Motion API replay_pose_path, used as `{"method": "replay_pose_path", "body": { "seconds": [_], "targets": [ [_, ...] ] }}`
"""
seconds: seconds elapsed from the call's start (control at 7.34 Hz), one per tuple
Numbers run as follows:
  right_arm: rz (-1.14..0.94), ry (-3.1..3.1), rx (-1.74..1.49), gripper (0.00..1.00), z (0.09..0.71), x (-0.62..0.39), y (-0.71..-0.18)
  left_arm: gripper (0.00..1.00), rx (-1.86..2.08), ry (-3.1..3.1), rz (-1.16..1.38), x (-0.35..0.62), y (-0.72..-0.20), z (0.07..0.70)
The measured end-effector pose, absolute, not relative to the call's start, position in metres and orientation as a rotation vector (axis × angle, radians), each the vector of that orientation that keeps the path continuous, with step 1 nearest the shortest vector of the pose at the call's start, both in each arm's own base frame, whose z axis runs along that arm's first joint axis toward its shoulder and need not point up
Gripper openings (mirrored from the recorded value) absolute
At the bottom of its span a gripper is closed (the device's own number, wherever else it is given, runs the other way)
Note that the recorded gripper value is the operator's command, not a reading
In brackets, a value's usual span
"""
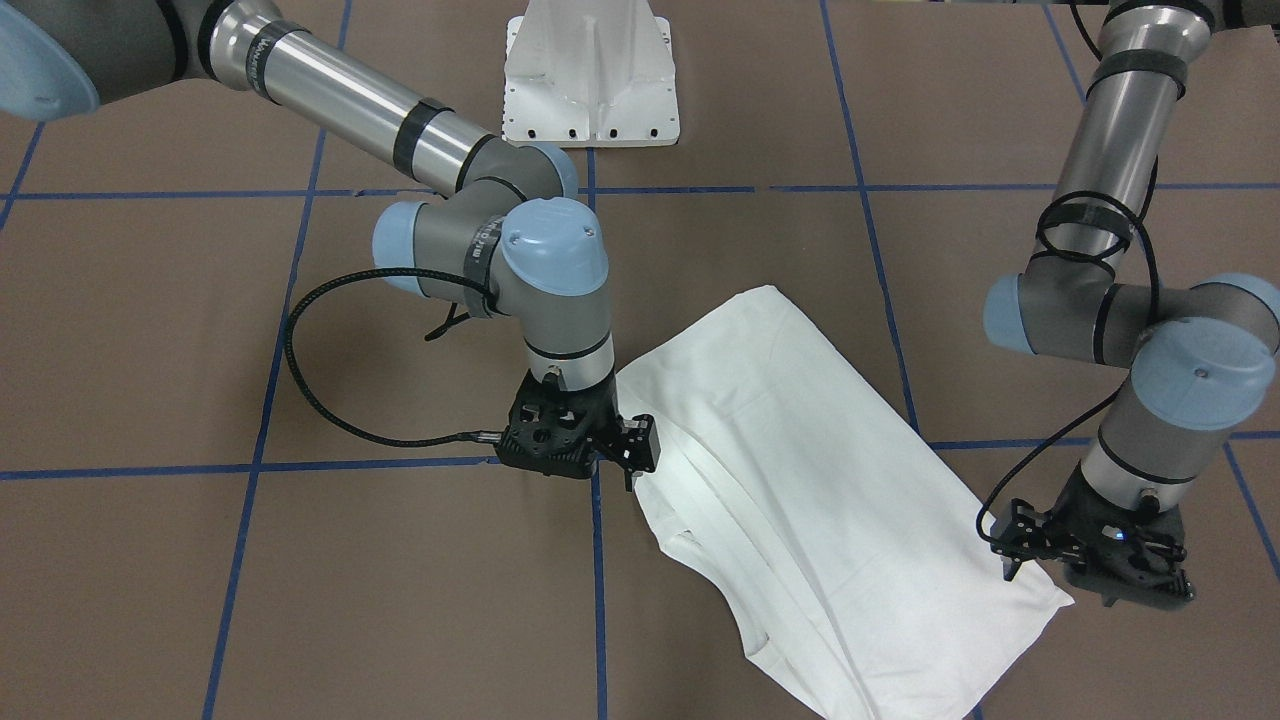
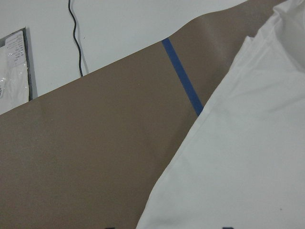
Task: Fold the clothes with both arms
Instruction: 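Drag the shirt away with the left gripper while the right gripper approaches, then push the folded shirt back toward the robot with the right gripper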
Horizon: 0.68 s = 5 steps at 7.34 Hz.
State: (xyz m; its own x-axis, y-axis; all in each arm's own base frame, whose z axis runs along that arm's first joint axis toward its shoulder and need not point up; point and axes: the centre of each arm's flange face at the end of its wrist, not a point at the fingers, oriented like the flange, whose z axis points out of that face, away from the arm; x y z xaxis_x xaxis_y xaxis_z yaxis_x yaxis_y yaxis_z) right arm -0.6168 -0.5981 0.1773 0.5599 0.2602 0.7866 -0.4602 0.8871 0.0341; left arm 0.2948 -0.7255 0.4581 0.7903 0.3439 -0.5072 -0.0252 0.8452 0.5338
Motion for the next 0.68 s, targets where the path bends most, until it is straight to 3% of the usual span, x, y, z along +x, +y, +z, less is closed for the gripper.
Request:
{"method": "replay_pose_path", "body": {
  "seconds": [0.14,0.68],
  "targets": [
    [0.431,-0.901,0.282,0.85,0.179,-0.636,-0.601,1.00,0.539,0.637,0.209,0.293,-0.723,0.458],
    [0.430,-0.938,0.374,0.62,0.183,-0.679,-0.600,1.00,0.546,0.640,0.208,0.289,-0.718,0.458]
  ]
}}
